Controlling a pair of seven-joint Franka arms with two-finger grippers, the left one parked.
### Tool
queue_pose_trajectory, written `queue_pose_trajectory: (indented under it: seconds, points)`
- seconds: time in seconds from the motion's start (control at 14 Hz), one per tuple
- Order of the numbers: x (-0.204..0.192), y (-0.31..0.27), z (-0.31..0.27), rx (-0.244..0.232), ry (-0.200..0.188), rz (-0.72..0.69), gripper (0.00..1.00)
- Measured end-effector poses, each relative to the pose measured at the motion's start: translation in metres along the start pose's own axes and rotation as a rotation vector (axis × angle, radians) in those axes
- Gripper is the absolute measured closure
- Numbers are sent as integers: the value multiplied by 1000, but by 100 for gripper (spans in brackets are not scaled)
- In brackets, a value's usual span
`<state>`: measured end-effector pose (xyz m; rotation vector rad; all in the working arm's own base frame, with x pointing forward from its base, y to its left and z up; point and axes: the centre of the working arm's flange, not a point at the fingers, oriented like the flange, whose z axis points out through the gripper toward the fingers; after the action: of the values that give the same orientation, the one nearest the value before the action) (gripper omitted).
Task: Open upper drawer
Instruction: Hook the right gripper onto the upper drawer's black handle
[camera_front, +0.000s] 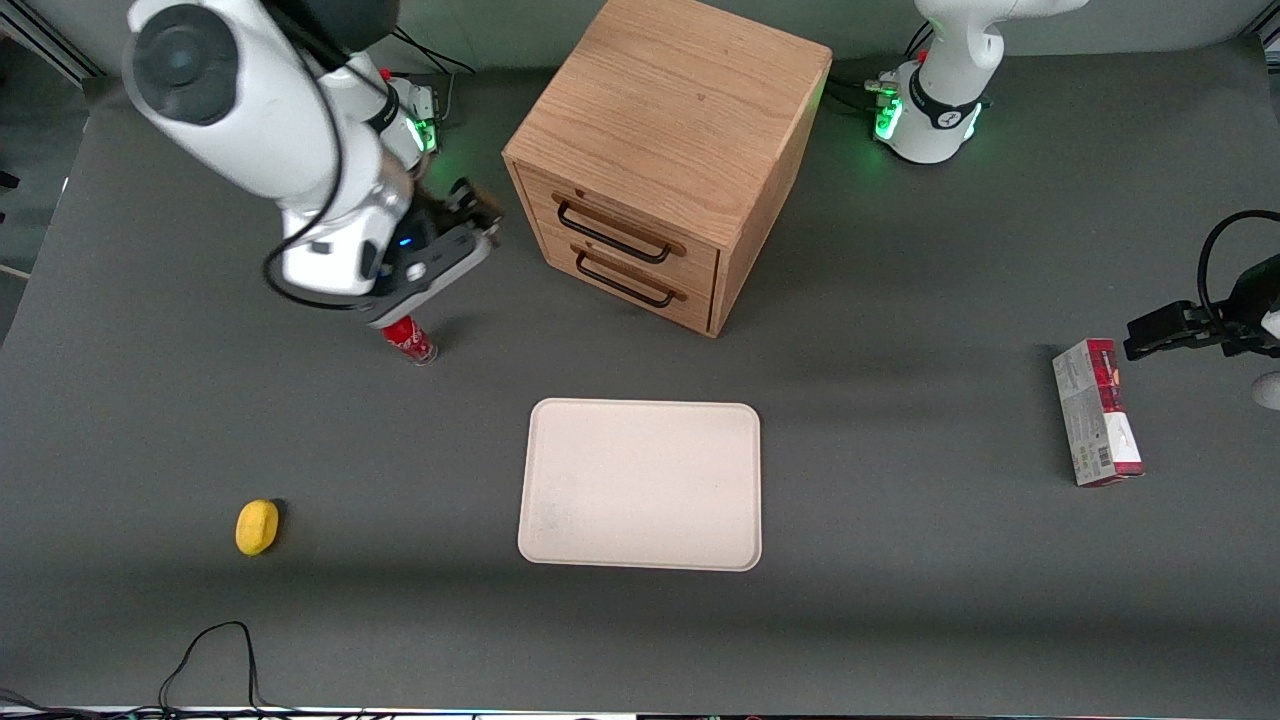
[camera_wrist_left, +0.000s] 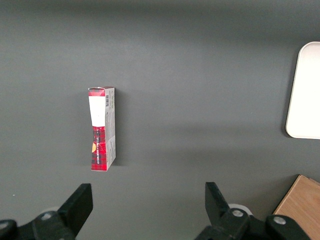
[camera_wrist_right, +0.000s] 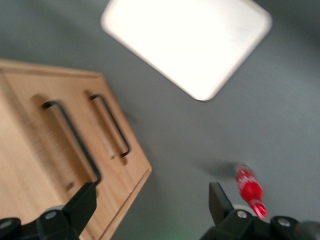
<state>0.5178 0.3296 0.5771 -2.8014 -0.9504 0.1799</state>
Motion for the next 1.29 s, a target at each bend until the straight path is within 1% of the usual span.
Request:
queue_pose_trajectory:
  seconds: [0.14,0.36,0.43,0.5,0.64,0.79,0.93,1.07,1.29]
  points:
    - [7,-39,21,32,-42,-126,0]
    - [15,-71,60,83,-114,-224,0]
    - [17,-74,73,92,-129,-240,0]
    - [19,-74,86,97,-134,-257,0]
    - [21,-72,111,100,-131,-292,0]
    - [24,-71,135,99,-108,-301,0]
    - [25,-69,158,83,-85,-304,0]
    - [24,-67,175,64,-75,-309,0]
    - [24,-71,187,61,-62,-315,0]
